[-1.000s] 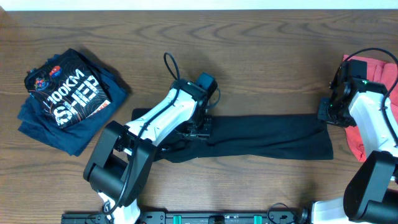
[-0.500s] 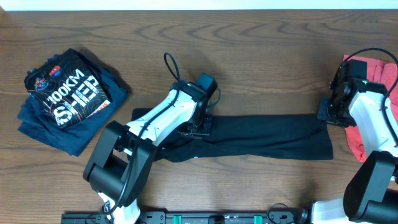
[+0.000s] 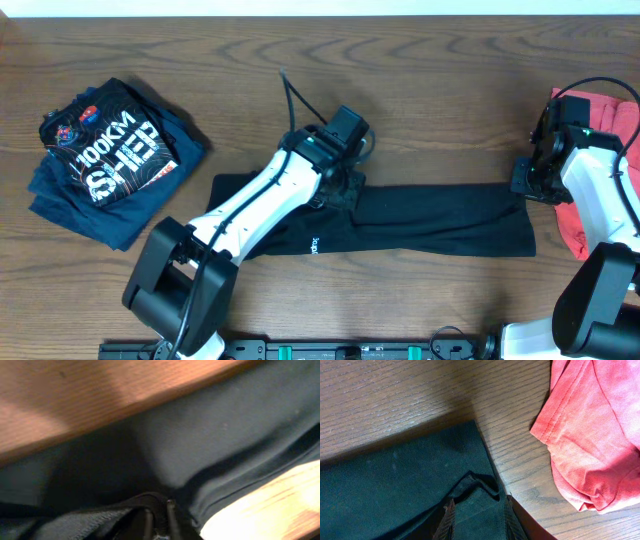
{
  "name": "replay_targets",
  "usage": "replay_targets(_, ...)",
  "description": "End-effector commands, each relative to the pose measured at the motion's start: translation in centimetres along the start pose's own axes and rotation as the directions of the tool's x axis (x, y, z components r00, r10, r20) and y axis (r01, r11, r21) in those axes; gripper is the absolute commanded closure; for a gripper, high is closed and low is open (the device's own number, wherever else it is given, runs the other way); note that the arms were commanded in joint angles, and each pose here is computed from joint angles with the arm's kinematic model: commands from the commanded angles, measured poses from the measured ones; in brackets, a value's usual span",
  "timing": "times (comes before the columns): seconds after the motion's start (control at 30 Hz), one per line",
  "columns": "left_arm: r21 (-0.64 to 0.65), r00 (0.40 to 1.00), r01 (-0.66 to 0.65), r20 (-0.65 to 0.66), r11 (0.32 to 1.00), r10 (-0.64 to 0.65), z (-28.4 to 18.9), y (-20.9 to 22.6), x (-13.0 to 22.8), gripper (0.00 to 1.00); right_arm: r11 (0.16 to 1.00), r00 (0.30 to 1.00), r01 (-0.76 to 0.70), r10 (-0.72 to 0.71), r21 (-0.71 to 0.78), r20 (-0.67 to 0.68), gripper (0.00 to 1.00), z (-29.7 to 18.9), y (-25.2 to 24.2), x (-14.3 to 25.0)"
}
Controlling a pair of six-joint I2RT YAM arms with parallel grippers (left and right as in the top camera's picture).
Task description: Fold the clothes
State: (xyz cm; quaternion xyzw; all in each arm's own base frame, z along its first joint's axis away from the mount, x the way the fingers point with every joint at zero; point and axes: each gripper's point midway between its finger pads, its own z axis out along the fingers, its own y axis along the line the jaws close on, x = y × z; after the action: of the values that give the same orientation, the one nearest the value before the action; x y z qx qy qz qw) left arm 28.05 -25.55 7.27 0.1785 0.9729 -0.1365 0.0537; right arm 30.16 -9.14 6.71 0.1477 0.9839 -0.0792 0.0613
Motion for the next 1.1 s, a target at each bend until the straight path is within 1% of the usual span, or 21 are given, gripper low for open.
replay_targets(0.0, -0.001, 1.000, -0.015, 0.011, 1.000, 0.015, -0.3, -0.2, -0.3, 0.56, 1.000, 1.000, -0.010, 0.010, -0.001, 0.008, 0.69, -0.3, -0.1, -0.1)
replay_targets(0.03, -0.016, 1.000, -0.013, 0.011, 1.000, 0.013, -0.3, 0.1, -0.3, 0.49, 1.000, 1.000, -0.010, 0.010, -0.001, 0.008, 0.69, -0.3, -0.1, -0.1)
replay_targets(0.07, -0.051, 1.000, -0.008, 0.012, 0.999, 0.009, -0.4, 0.9, -0.3, 0.48, 1.000, 1.000, -0.010, 0.010, -0.001, 0.008, 0.69, -0.3, -0.1, -0.1)
replay_targets(0.17, -0.143, 1.000, 0.021, -0.002, 0.989, -0.022, -1.4, 3.2, 0.3, 0.47, 1.000, 1.000, -0.010, 0.010, -0.001, 0.008, 0.68, -0.3, -0.1, -0.1)
replay_targets(0.23, -0.168, 0.999, 0.047, -0.014, 0.985, -0.050, -2.5, 4.3, 1.0, 0.49, 1.000, 1.000, -0.010, 0.010, -0.001, 0.008, 0.68, -0.3, -0.1, -0.1)
replay_targets(0.33, -0.201, 0.990, 0.134, -0.006, 0.970, -0.138, -4.9, 6.2, 2.0, 0.55, 1.000, 1.000, -0.010, 0.010, -0.001, 0.008, 0.68, -0.3, -0.1, -0.1)
replay_targets(0.4, -0.214, 0.978, 0.201, -0.002, 0.956, -0.206, -5.9, 7.1, 2.7, 0.62, 1.000, 1.000, -0.010, 0.010, -0.001, 0.008, 0.68, -0.3, -0.1, -0.1)
replay_targets(0.43, -0.219, 0.971, 0.231, -0.006, 0.948, -0.238, -6.2, 7.5, 3.0, 0.69, 1.000, 1.000, -0.010, 0.010, -0.001, 0.008, 0.68, -0.3, -0.1, -0.1)
replay_targets(0.47, -0.225, 0.964, 0.256, -0.011, 0.940, -0.265, -6.2, 7.8, 3.3, 0.71, 1.000, 1.000, -0.011, 0.011, -0.001, 0.008, 0.68, -0.3, -0.1, -0.1)
replay_targets(0.53, -0.234, 0.961, 0.261, -0.027, 0.937, -0.275, -5.6, 8.2, 3.8, 0.80, 1.000, 1.000, -0.010, 0.010, -0.001, 0.008, 0.68, -0.3, -0.1, -0.1)
replay_targets(0.6, -0.241, 0.955, 0.275, -0.040, 0.931, -0.293, -4.6, 8.5, 4.5, 0.81, 1.000, 1.000, -0.010, 0.010, -0.001, 0.007, 0.68, -0.3, -0.1, -0.1)
replay_targets(0.77, -0.271, 0.934, 0.327, -0.051, 0.905, -0.353, -1.0, 10.2, 6.5, 0.81, 1.000, 1.000, -0.010, 0.010, -0.004, 0.003, 0.69, -0.3, -0.1, 0.1)
replay_targets(0.93, -0.304, 0.905, 0.379, -0.073, 0.874, -0.418, 1.7, 12.8, 8.9, 0.81, 1.000, 1.000, -0.008, 0.008, -0.004, -0.006, 0.62, -0.3, -0.1, 0.3)
replay_targets(0.97, -0.309, 0.898, 0.392, -0.075, 0.866, -0.434, 2.0, 13.4, 9.2, 0.81, 1.000, 1.000, -0.008, 0.008, -0.004, -0.005, 0.61, -0.3, -0.1, 0.3)
replay_targets(1.0, -0.313, 0.891, 0.405, -0.077, 0.859, -0.447, 2.2, 13.9, 9.4, 0.77, 1.000, 1.000, -0.008, 0.008, -0.004, -0.005, 0.61, -0.3, -0.1, 0.3)
replay_targets(1.07, -0.322, 0.876, 0.427, -0.086, 0.845, -0.475, 2.3, 14.7, 10.0, 0.76, 1.000, 1.000, -0.008, 0.008, -0.004, -0.005, 0.60, -0.3, -0.1, 0.3)
